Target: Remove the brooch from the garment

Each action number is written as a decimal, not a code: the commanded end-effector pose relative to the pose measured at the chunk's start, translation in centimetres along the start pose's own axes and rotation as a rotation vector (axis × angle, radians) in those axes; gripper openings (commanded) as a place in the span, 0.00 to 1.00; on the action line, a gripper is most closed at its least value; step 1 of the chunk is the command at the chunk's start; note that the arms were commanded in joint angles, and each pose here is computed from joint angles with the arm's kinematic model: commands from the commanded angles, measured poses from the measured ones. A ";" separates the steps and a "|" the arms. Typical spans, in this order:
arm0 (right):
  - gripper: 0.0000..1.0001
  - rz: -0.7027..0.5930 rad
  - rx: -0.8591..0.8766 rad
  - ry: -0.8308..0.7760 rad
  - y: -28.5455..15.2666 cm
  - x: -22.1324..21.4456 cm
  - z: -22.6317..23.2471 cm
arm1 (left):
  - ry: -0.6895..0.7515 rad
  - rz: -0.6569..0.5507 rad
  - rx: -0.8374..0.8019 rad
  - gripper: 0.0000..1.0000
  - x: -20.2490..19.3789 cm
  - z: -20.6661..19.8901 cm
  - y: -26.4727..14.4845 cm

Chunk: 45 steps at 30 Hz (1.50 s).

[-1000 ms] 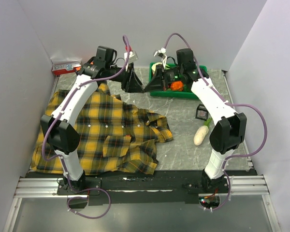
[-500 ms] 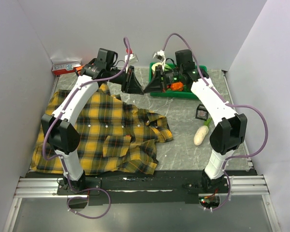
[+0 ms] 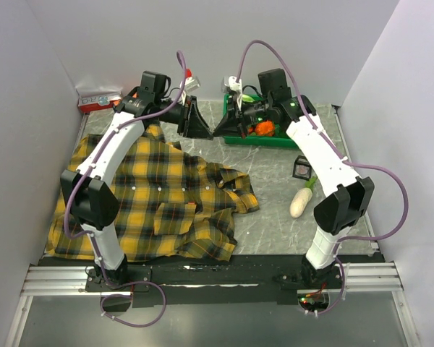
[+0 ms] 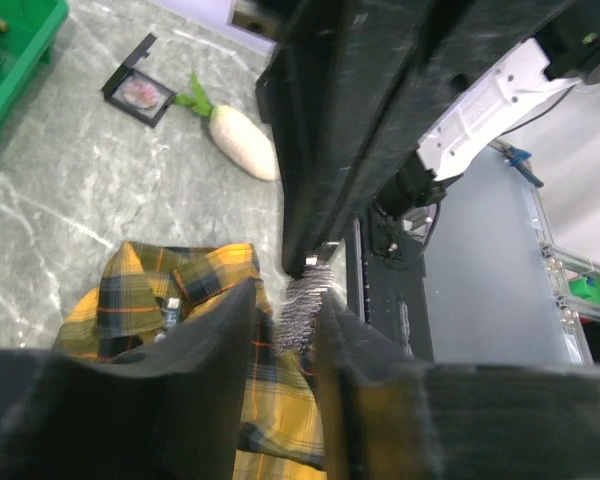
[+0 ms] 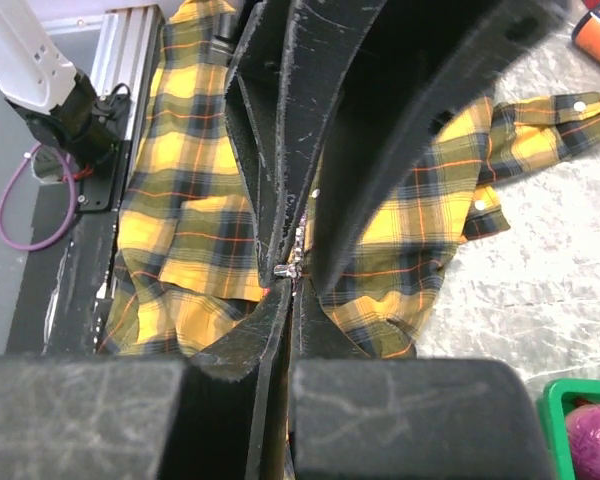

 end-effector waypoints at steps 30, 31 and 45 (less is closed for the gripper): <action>0.01 -0.109 0.089 0.127 -0.8 2.7 2.1 | 0.230 -0.008 0.151 0.49 1.1 0.1 -1.7; 0.01 -0.110 0.091 0.133 -0.7 2.7 2.1 | 0.239 -0.012 0.154 0.48 1.1 0.1 -1.7; 0.01 -0.100 0.075 0.199 -0.5 1.6 1.3 | 0.253 -0.088 0.086 0.49 2.6 -1.6 -1.5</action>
Point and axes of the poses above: each gripper's point midway between its finger pads, its own y axis out along the fingers, its own z axis along the line the jaws close on, x = y × z, the point moved 5 cm from there along -y, back along the fingers, and after that the axes turned 3 degrees about -y, right-handed, at the moved point
